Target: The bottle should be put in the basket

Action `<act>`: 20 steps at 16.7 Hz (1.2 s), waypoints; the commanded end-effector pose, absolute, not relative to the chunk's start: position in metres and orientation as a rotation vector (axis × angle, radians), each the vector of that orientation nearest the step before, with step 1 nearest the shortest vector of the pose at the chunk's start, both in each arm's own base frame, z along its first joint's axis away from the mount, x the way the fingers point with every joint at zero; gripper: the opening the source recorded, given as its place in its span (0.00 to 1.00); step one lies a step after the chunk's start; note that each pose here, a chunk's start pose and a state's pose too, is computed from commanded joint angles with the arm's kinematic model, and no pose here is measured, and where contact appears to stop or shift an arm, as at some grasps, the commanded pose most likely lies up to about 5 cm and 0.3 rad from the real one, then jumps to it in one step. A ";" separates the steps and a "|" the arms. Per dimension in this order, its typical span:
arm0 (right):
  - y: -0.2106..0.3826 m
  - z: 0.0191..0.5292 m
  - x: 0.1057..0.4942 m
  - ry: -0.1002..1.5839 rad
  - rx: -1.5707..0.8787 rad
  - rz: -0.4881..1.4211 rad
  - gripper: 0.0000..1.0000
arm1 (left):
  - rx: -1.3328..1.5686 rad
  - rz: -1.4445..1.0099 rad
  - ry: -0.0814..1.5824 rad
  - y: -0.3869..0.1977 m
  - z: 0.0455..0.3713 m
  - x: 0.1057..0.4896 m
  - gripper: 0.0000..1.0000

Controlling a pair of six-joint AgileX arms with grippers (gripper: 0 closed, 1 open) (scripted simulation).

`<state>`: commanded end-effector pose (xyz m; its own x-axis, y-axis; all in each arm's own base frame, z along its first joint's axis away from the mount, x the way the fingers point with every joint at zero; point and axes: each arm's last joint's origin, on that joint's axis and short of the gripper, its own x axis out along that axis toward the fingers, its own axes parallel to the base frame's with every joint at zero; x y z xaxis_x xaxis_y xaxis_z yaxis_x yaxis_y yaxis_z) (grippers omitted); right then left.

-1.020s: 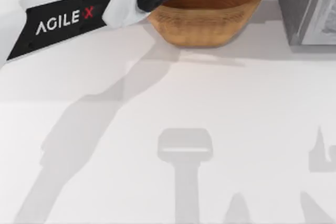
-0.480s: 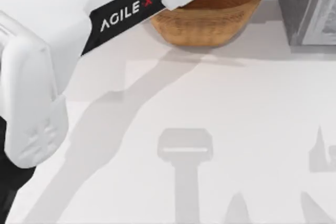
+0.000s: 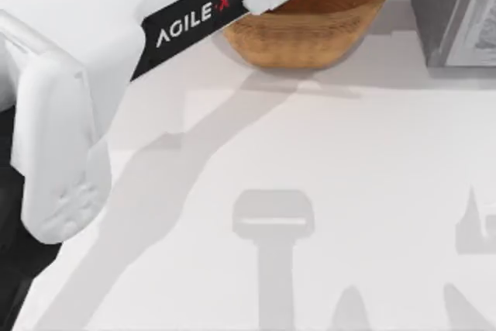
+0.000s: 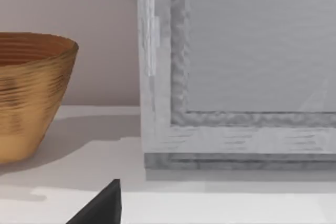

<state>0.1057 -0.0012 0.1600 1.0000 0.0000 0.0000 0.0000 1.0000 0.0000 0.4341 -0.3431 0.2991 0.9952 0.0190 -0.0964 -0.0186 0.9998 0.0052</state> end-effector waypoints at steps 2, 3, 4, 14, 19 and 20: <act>-0.001 0.160 0.106 0.000 0.000 0.000 1.00 | 0.003 0.018 0.095 -0.345 0.289 0.445 0.00; -0.001 0.160 0.106 0.000 0.000 0.000 1.00 | 0.002 0.019 0.095 -0.345 0.286 0.449 0.00; -0.001 0.160 0.106 0.000 0.000 0.000 1.00 | 0.003 0.018 0.096 -0.345 0.282 0.454 0.00; -0.001 0.160 0.106 0.000 0.000 0.000 1.00 | 0.003 0.016 0.097 -0.343 0.264 0.473 0.15; -0.001 0.160 0.106 0.000 0.000 0.000 1.00 | 0.003 0.016 0.097 -0.343 0.264 0.473 0.53; -0.001 0.160 0.106 0.000 0.000 0.000 1.00 | 0.003 0.016 0.097 -0.343 0.264 0.473 0.60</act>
<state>0.1057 -0.0012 0.1600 1.0000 0.0000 0.0000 0.0000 1.0000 0.0000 0.4735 -0.3434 0.2639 0.9952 0.0166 -0.0965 -0.0163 0.9999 0.0042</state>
